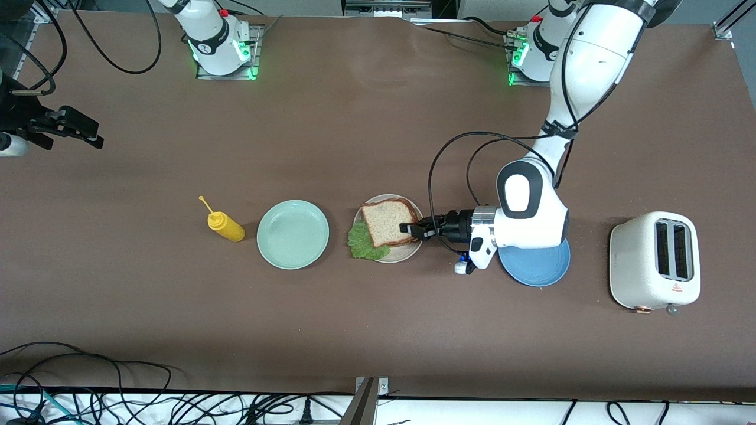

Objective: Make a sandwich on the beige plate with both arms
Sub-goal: 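Lower the bread onto the lettuce and open the left gripper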

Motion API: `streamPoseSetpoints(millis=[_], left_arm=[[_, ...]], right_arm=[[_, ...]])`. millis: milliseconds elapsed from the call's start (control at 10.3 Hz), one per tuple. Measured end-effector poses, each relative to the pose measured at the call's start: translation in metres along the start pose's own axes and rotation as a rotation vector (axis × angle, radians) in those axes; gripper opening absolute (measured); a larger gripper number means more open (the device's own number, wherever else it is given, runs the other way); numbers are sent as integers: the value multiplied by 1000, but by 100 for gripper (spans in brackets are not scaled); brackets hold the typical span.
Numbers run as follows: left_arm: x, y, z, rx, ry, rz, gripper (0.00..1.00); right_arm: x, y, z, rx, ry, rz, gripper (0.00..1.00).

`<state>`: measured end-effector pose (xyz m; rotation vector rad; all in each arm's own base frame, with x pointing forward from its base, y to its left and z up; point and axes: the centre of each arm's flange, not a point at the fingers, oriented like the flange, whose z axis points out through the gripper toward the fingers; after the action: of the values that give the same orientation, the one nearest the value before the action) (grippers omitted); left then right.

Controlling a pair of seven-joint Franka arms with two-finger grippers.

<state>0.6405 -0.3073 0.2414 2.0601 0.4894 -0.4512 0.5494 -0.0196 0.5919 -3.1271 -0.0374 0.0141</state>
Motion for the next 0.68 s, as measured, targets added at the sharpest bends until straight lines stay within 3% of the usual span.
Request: streamPoseSetpoints(millis=[680], left_arm=[[5, -17, 39, 15, 95, 47, 9]], right_arm=[[0, 0, 0, 0, 0, 0, 100]])
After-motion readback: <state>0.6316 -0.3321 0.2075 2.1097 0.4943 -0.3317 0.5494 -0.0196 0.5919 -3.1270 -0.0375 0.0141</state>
